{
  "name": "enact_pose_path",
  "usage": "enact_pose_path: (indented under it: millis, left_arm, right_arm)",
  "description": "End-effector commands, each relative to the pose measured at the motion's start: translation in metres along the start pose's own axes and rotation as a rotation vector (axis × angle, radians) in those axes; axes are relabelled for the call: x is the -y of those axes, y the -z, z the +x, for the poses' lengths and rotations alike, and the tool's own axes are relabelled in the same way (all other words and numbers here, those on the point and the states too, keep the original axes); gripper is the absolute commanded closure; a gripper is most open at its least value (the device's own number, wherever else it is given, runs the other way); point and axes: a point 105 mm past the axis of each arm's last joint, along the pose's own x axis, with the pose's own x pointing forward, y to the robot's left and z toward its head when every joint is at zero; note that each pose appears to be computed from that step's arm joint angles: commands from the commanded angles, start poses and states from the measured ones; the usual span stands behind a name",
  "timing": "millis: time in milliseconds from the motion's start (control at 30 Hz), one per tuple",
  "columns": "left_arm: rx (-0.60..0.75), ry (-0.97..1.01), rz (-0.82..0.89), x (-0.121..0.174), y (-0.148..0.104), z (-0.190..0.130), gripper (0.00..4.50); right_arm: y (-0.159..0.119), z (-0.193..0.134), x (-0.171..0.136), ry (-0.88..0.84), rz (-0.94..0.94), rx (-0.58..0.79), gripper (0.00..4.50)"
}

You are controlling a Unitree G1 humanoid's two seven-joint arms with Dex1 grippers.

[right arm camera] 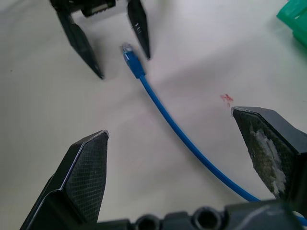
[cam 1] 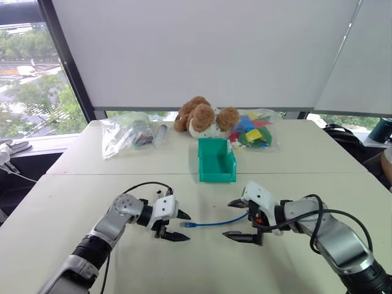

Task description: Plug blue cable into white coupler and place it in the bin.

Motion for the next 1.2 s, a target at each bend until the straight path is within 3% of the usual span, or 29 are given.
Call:
enact_pose_path:
  millis: [33, 100, 133, 233, 500, 667, 900, 1200]
  left_arm:
    - [-0.065, -0.022, -0.018, 0.000, 0.015, -0.003, 3.47]
    - [-0.057, -0.024, -0.013, 0.000, 0.014, -0.004, 4.42]
    - [-0.054, -0.027, -0.010, 0.000, 0.013, -0.005, 4.47]
    - [-0.002, -0.080, 0.035, -0.011, -0.003, -0.007, 4.47]
    - [0.278, -0.338, 0.187, -0.058, -0.085, -0.011, 4.47]
    - [0.378, -0.394, 0.198, -0.065, -0.110, -0.012, 4.47]
    - [0.421, -0.398, 0.178, -0.065, -0.120, -0.013, 4.47]
    - [0.420, -0.388, 0.172, -0.062, -0.121, -0.013, 4.47]
  right_arm:
    - [-0.014, -0.010, 0.001, 0.038, -0.017, 0.040, 0.00]
    - [-0.016, -0.012, -0.002, 0.038, 0.013, 0.059, 0.00]
    - [-0.017, -0.013, -0.003, 0.038, 0.024, 0.065, 0.00]
    - [-0.019, -0.018, -0.008, 0.040, 0.110, 0.112, 0.00]
    - [-0.038, -0.023, -0.021, 0.012, 0.475, 0.352, 0.00]
    - [-0.040, -0.015, -0.011, 0.039, 0.654, 0.454, 0.00]
    - [-0.057, -0.007, 0.018, 0.074, 0.845, 0.625, 0.00]
    - [-0.073, 0.003, 0.029, 0.054, 0.933, 0.699, 0.00]
